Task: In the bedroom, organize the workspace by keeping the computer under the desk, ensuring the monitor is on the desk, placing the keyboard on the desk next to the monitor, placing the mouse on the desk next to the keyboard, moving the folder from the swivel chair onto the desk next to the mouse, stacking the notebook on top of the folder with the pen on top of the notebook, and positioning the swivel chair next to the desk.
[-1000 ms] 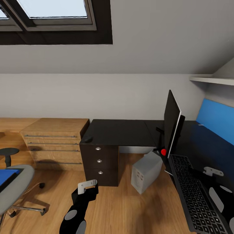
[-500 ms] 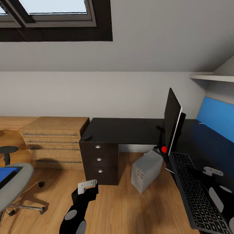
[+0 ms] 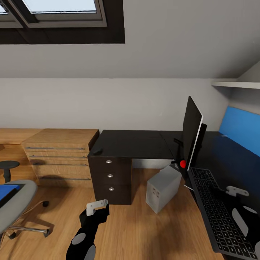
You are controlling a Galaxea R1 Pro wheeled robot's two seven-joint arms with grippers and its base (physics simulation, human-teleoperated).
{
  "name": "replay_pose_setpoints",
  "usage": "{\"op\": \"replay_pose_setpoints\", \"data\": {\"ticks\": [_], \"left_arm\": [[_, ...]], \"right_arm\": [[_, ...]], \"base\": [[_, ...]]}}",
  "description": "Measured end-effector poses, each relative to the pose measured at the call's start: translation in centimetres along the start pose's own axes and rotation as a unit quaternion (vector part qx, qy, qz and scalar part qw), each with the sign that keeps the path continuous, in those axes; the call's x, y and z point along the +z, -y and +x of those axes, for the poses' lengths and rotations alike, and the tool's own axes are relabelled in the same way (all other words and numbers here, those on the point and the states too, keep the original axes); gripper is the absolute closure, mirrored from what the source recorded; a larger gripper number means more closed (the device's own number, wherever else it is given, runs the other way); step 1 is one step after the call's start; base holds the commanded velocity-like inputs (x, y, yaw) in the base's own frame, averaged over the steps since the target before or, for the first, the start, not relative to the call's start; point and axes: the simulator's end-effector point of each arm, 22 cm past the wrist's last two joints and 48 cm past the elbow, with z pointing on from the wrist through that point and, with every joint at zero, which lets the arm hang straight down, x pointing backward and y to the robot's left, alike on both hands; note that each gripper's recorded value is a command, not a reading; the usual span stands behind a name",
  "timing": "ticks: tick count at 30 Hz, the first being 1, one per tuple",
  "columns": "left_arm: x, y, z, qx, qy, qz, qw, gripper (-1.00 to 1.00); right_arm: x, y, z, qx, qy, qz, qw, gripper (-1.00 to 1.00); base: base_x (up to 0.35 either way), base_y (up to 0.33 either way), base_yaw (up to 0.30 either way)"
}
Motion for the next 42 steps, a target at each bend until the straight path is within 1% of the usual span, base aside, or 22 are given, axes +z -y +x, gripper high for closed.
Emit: {"op": "replay_pose_setpoints", "data": {"ticks": [2,4,7,18,21,27,42], "left_arm": [[0.0,0.0,0.0,0.000,0.000,0.000,1.0000,-1.00],[0.0,0.0,0.0,0.000,0.000,0.000,1.0000,-1.00],[0.0,0.0,0.0,0.000,0.000,0.000,1.0000,-1.00],[0.0,0.0,0.0,0.000,0.000,0.000,1.0000,-1.00],[0.0,0.1,0.0,0.000,0.000,0.001,1.0000,-1.00],[0.4,-0.1,1.0,0.000,0.000,0.001,1.0000,-1.00],[0.5,-0.3,1.2,0.001,-0.002,-0.001,1.0000,-1.00]], "right_arm": [[0.0,0.0,0.4,-0.019,-0.009,0.002,0.9998,-1.00],[0.0,0.0,0.6,-0.027,-0.014,0.003,0.9995,-1.00],[0.0,0.1,1.0,-0.033,-0.022,0.003,0.9992,-1.00],[-0.1,-0.1,1.0,-0.035,-0.033,0.003,0.9988,-1.00],[-0.1,-0.1,0.9,-0.041,-0.034,0.003,0.9986,-1.00],[0.3,-0.4,0.7,-0.056,-0.021,0.001,0.9982,-1.00],[0.3,-0.4,0.7,-0.060,-0.021,0.002,0.9980,-1.00]], "base": [[0.000,0.000,0.000],[0.000,0.000,0.000],[0.000,0.000,0.000],[0.000,0.000,0.000],[0.000,0.000,0.000],[0.000,0.000,0.000],[0.000,0.000,0.000]]}}
